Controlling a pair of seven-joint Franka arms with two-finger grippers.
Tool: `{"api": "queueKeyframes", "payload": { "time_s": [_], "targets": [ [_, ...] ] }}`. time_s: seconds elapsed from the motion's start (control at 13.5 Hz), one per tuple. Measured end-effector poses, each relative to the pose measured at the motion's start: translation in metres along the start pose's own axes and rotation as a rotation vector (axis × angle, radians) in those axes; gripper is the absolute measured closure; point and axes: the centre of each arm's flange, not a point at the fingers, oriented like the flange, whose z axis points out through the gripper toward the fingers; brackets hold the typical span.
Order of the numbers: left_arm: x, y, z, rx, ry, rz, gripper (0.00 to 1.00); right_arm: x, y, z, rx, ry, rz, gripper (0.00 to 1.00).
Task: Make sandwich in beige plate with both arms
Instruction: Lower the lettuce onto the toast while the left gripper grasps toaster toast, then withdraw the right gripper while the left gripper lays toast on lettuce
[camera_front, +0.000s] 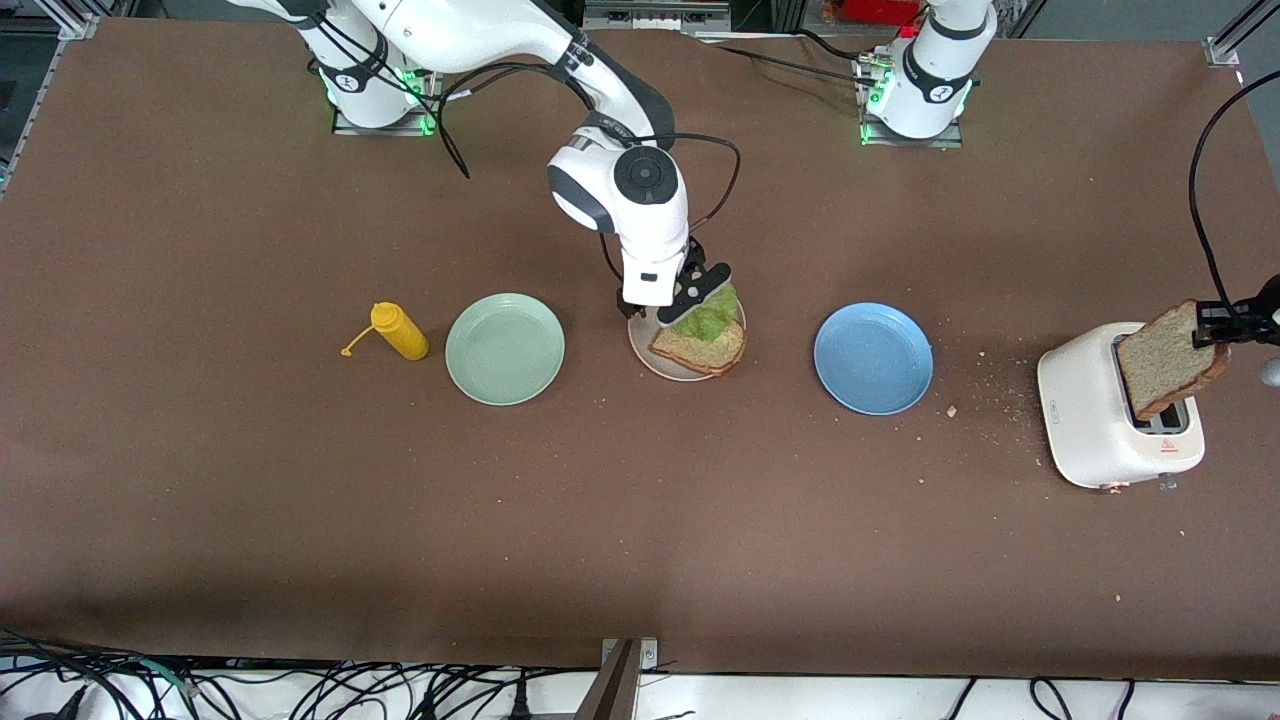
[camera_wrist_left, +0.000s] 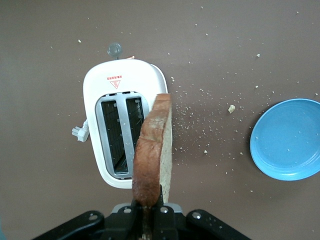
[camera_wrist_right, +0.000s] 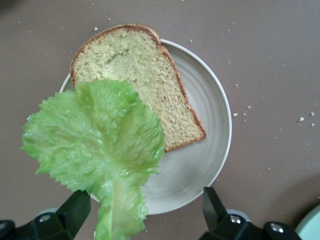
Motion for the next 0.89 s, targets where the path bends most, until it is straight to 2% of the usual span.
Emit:
{"api": "queueKeyframes", "payload": {
  "time_s": [0.22, 0.59, 0.81, 0.89],
  "targets": [
    [-0.003, 0.015, -0.003, -0.014, -0.055, 0.000, 0.92, 0.002, 0.011, -0.005, -0.012, -0.023, 0.002, 0.00],
    [0.000, 0.037, -0.007, -0.017, -0.073, -0.024, 0.92, 0.007, 0.032, -0.026, -0.022, -0.027, -0.006, 0.00],
    [-0.002, 0.037, -0.006, -0.019, -0.084, -0.035, 0.92, 0.008, 0.033, -0.035, -0.032, -0.063, -0.003, 0.00],
    [-0.004, 0.039, -0.004, -0.023, -0.109, -0.049, 0.92, 0.010, 0.034, -0.042, -0.036, -0.073, 0.000, 0.00]
  ]
}}
